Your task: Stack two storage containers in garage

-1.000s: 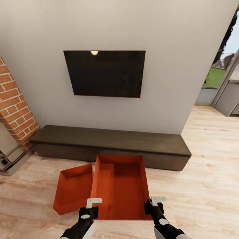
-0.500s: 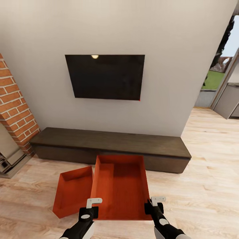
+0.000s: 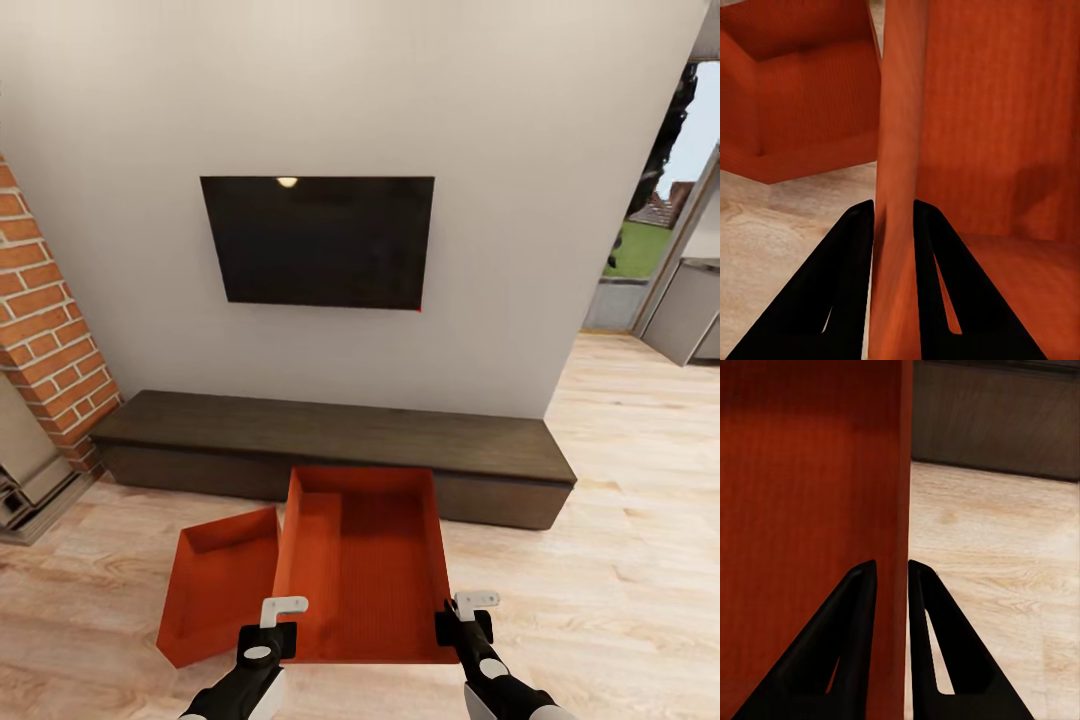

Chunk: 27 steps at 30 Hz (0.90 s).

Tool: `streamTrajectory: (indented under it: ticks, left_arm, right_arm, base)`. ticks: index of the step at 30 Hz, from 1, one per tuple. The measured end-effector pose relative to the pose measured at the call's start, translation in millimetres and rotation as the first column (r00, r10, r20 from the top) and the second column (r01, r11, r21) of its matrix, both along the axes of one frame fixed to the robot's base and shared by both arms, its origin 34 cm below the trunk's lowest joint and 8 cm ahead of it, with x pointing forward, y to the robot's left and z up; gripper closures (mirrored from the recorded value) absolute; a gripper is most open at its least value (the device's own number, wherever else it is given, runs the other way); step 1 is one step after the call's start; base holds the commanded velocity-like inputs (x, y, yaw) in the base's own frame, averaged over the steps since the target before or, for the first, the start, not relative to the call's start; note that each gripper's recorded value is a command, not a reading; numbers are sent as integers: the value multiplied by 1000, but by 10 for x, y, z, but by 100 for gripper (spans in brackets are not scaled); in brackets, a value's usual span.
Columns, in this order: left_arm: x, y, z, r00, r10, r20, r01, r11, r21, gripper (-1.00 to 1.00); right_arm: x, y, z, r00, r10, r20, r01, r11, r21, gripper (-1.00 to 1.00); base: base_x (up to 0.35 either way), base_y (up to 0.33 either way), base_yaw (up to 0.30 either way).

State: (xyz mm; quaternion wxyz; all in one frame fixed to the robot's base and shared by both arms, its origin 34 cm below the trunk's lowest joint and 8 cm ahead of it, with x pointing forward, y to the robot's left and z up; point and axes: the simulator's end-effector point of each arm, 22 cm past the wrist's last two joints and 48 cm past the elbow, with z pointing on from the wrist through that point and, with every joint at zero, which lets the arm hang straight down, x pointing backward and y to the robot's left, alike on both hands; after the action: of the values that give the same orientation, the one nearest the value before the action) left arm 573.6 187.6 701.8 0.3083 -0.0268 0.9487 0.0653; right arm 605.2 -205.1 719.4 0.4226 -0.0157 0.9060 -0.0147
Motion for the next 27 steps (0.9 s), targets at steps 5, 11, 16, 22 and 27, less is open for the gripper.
streamTrajectory:
  ticks: [5,11,16,22,27]
  left_arm:
    - [21,0,36,1000,0,8,0,1000,0,100]
    - [48,0,80,1000,0,18,0,1000,0,100]
    - [70,0,117,1000,0,26,0,1000,0,100]
    - [94,0,161,999,0,35,0,1000,0,100]
    - [115,0,198,999,0,44,0,1000,0,100]
  right_arm:
    - [20,0,38,1000,0,8,0,1000,0,100]
    - [45,0,86,1000,0,18,0,1000,0,100]
    - [65,1,126,1000,0,26,0,1000,0,100]
    - [88,0,172,999,0,35,0,1000,0,100]
    - [108,0,212,999,0,44,0,1000,0,100]
  base:
    - [0,0,0]
    - [0,0,0]
    - [0,0,0]
    - [0,0,0]
    - [0,0,0]
